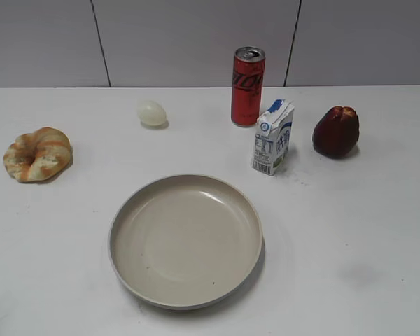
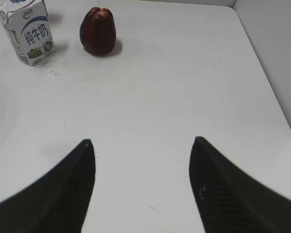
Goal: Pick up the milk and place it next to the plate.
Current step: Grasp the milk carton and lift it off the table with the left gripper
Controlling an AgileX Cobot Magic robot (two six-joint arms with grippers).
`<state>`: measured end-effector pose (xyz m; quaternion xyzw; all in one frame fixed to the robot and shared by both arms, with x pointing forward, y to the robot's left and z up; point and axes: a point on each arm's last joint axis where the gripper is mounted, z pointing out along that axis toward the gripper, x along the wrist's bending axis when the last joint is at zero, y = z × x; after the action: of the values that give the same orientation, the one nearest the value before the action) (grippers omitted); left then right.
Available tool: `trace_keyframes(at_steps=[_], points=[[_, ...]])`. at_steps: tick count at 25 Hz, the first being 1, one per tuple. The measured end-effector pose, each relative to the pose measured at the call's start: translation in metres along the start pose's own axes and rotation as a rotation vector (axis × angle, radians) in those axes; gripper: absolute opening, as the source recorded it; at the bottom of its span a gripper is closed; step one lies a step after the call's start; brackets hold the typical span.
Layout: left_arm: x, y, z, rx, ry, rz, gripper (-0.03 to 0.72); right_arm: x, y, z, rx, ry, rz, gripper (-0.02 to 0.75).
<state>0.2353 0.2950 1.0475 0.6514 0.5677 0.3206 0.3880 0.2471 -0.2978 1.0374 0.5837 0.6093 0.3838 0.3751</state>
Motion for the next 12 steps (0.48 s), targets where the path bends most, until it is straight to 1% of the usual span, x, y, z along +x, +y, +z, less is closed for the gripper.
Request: trace_keyframes(at_steps=[8,12], points=[[0.0000,0.0000,0.0000,0.000,0.000,0.000,0.693,0.0000,0.0000,0.0000,0.000,0.000,0.000,0.466],[0.0000,0.0000,0.0000,0.000,0.000,0.000,0.678,0.0000,0.0000,0.0000,0.000,0.000,0.000,0.466]])
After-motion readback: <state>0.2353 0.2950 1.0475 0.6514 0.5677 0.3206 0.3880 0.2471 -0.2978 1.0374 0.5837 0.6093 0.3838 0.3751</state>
